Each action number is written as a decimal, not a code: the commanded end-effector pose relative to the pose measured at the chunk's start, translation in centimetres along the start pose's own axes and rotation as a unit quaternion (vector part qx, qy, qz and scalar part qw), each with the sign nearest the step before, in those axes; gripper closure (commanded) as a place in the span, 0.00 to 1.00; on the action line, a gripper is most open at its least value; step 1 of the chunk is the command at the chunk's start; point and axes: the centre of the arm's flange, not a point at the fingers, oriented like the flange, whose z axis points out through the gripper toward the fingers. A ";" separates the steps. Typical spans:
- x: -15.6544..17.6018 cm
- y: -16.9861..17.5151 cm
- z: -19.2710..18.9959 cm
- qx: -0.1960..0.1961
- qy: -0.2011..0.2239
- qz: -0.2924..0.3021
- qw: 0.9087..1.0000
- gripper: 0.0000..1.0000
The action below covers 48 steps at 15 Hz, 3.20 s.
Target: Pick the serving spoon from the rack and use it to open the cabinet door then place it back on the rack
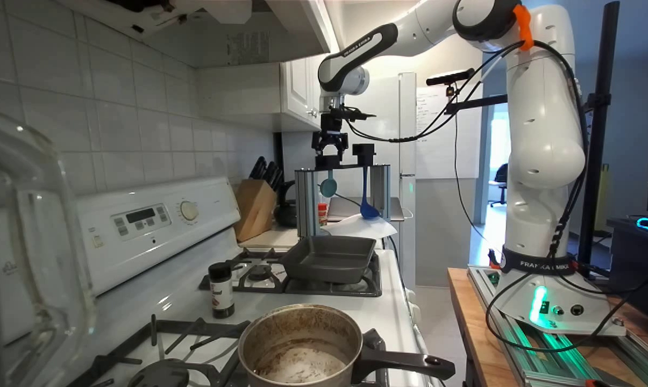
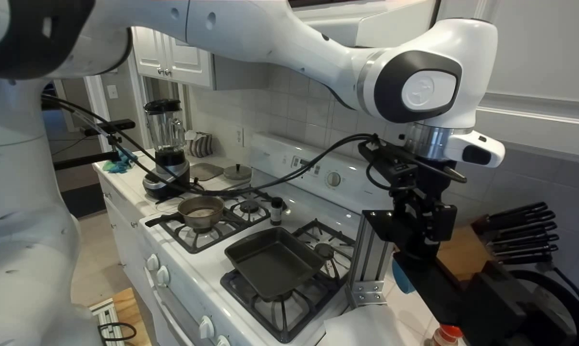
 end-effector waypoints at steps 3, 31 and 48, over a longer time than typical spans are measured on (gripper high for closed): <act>0.5 -0.2 -0.4 0.012 -0.008 0.011 1.000 0.00; 0.6 -0.4 0.0 0.015 -0.006 0.010 1.000 0.69; -5.9 0.0 -1.6 0.024 -0.043 -0.030 0.998 0.78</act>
